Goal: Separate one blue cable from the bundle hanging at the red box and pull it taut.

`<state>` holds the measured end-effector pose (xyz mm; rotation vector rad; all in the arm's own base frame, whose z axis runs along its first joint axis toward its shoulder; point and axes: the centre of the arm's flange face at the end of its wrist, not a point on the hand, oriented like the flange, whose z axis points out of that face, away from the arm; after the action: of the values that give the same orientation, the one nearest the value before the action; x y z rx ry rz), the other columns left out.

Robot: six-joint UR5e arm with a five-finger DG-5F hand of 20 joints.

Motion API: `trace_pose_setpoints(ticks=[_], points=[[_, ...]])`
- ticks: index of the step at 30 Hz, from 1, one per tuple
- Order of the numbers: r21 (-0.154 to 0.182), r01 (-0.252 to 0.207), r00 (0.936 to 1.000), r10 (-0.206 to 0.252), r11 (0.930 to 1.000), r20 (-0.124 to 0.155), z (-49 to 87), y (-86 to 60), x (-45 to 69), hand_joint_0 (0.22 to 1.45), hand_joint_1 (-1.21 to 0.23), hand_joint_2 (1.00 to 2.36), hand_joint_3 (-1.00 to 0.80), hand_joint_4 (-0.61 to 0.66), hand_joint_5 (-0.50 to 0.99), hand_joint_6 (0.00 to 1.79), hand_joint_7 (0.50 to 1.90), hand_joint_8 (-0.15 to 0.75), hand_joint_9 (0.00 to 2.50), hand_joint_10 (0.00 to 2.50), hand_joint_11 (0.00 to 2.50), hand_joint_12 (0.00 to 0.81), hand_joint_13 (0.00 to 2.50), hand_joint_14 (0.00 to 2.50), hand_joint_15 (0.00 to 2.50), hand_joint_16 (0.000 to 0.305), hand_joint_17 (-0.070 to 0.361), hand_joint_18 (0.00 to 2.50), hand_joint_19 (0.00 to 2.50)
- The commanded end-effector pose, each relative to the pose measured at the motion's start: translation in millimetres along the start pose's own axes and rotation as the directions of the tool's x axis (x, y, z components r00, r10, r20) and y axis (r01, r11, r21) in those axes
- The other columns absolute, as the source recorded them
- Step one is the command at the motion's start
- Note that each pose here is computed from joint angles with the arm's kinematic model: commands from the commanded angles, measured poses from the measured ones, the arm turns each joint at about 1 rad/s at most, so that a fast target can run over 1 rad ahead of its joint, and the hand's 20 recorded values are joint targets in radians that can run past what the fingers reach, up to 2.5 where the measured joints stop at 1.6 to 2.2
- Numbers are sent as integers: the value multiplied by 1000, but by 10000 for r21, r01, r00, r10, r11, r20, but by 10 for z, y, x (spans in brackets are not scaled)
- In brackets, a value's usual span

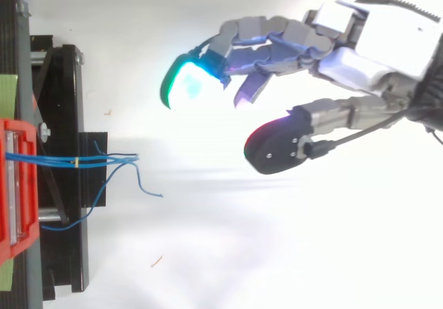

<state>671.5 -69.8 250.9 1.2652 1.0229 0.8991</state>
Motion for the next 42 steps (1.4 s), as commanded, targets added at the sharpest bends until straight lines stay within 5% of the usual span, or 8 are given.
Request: trace_pose_setpoints(ticks=[1,9,19,29,33,37,38,42], points=[[26,22,9999,-22,10000,105,75,-106,42,558,-591,1000,-500,250,-194,503,937,165,436,18,734,301,368,21,826,45,101,575,843],[166,9,9996,-13,9999,275,307,-356,217,559,-591,1000,-500,252,-194,503,936,165,432,15,745,299,363,20,829,45,101,574,845],[65,-404,9989,405,9992,-250,720,-639,546,559,-591,1000,-500,251,-193,503,937,163,433,17,734,298,361,21,825,45,102,576,844],[-53,-1165,9879,1153,9932,-1041,813,-644,713,551,-586,1000,-500,261,-189,503,935,192,510,16,748,338,468,22,813,46,104,631,838],[-45,-1747,9717,1717,9846,-1624,823,-607,777,549,-596,1000,-500,268,-185,503,935,219,585,17,774,350,521,22,804,47,105,664,829],[-251,-3223,9235,3085,9463,-2282,893,-523,787,553,-604,1000,-500,275,-181,503,933,221,607,20,764,355,538,22,805,47,105,678,818],[-464,-3783,8989,3549,9245,-2570,923,-466,806,553,-604,1000,-500,271,-181,503,934,222,606,19,772,355,538,23,803,47,105,679,817],[-662,-3849,8963,3557,9206,-2648,944,-450,807,555,-603,1000,-500,276,-181,503,934,220,604,19,761,352,537,22,804,47,105,678,816]])
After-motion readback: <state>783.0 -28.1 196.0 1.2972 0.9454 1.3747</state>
